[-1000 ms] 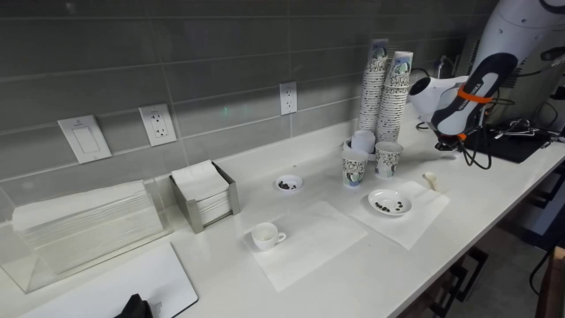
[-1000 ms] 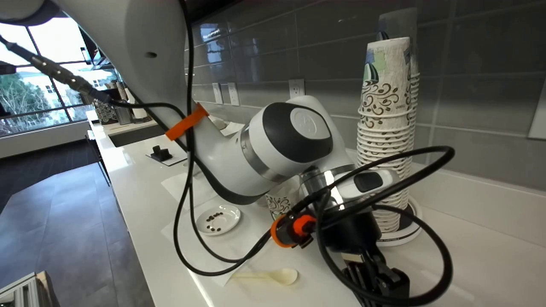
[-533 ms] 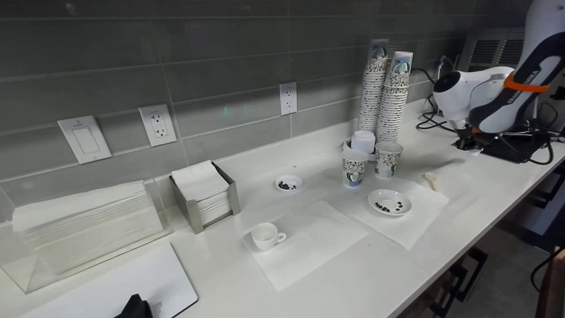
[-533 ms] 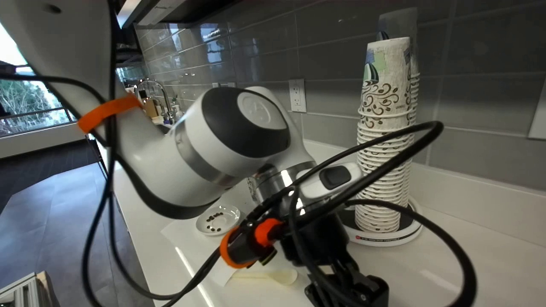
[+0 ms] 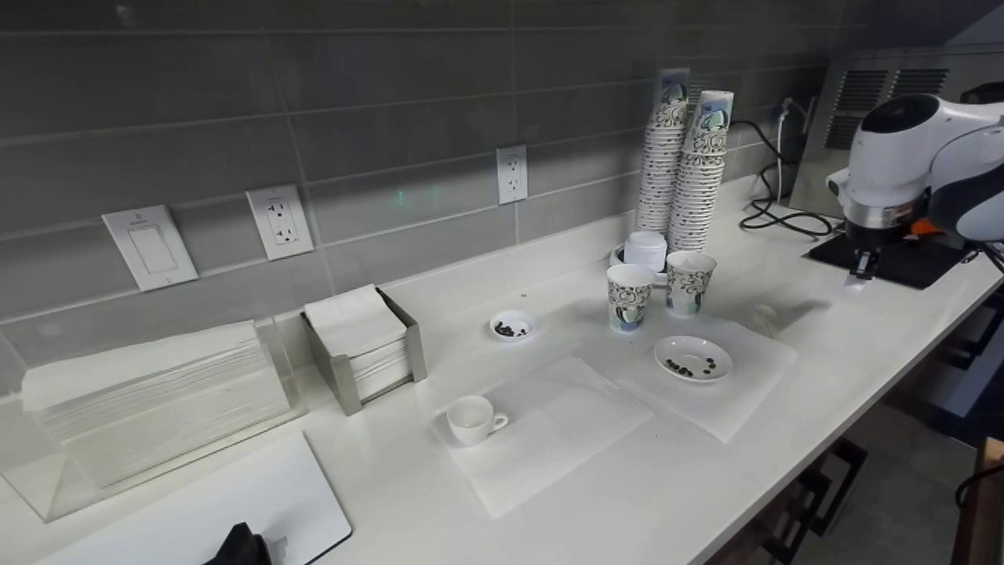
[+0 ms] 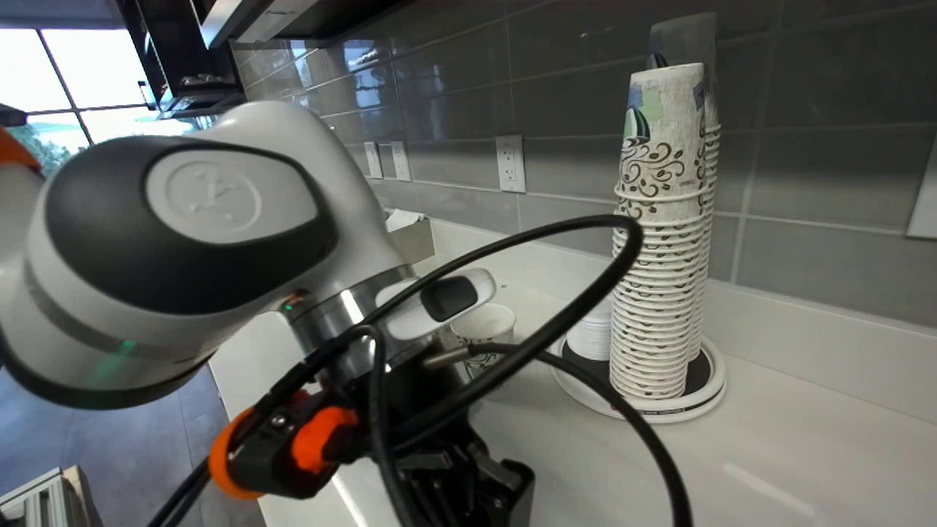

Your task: Pick up the container on the right and then put it in the small mug on the left

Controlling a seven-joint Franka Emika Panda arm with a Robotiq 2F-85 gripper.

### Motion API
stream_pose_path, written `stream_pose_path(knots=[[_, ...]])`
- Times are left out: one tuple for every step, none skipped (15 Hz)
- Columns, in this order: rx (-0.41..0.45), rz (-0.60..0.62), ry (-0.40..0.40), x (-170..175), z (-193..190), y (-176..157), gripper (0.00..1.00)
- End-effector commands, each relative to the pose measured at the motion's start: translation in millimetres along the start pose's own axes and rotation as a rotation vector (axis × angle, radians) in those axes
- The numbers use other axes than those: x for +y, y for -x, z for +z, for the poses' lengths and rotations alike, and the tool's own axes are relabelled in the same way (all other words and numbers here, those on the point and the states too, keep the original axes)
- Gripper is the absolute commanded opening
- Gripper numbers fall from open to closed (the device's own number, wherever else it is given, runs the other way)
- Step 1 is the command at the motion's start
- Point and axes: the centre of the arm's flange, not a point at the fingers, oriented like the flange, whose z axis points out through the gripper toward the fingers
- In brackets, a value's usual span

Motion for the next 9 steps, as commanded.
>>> stream_pose_path(knots=[[0.137, -0.066, -0.130, -10.6, -41.5, 34.3, 0.00], [0.178, -0.066, -0.163, -15.5, -47.7, 38.1, 0.00], [0.212, -0.058, -0.200, -21.5, -54.9, 43.2, 0.00], [0.250, -0.041, -0.233, -28.4, -60.4, 46.1, 0.00], [0.288, -0.039, -0.265, -37.2, -63.7, 48.3, 0.00], [0.325, -0.058, -0.295, -42.7, -66.6, 49.9, 0.00], [0.262, -0.029, -0.216, -42.0, -35.8, 32.5, 0.01], [0.293, -0.032, -0.228, -42.3, -35.5, 27.5, 0.01], [0.301, -0.037, -0.232, -42.5, -33.8, 22.6, 0.01]])
